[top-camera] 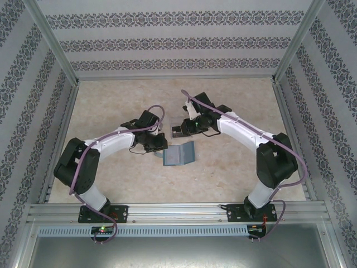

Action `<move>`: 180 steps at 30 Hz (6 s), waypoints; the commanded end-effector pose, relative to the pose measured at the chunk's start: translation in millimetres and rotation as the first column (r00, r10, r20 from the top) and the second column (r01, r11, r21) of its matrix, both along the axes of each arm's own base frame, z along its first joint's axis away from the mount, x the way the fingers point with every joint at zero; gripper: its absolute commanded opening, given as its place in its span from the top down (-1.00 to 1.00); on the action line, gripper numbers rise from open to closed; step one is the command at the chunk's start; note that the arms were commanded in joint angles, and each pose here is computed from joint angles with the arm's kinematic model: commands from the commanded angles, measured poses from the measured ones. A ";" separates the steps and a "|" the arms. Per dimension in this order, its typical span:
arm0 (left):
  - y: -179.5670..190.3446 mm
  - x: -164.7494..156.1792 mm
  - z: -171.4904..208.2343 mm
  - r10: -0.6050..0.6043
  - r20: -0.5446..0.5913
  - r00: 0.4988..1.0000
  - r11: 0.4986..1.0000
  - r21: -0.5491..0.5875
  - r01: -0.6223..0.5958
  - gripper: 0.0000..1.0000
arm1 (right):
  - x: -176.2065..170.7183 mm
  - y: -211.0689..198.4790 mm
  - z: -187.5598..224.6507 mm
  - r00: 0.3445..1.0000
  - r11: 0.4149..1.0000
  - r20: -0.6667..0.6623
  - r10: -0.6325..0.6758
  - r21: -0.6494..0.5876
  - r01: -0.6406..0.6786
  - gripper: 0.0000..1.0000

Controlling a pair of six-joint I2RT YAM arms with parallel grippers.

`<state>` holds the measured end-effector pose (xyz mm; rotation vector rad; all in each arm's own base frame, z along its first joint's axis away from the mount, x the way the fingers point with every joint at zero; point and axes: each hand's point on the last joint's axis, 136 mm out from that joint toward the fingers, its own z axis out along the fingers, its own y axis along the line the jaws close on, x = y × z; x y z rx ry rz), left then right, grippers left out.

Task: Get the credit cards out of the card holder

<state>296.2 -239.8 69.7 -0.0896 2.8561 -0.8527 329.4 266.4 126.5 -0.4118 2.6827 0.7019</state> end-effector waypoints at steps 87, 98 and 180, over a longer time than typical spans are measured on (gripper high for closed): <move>7.0 -16.2 -41.4 -0.009 -0.088 0.996 0.997 0.078 0.016 1.00 | -52.7 17.8 -81.3 0.931 0.954 -0.271 -0.244 -0.241 0.180 0.71; 5.7 -14.7 -37.2 -0.012 -0.084 0.996 0.997 0.073 0.018 1.00 | -56.5 8.0 -69.3 0.938 0.949 -0.247 -0.242 -0.262 0.176 0.78; -27.2 -3.1 -40.7 -0.043 -0.118 0.992 0.998 -0.051 0.038 1.00 | -49.8 22.3 -108.7 0.868 0.970 -0.443 -0.224 -0.017 0.242 0.39</move>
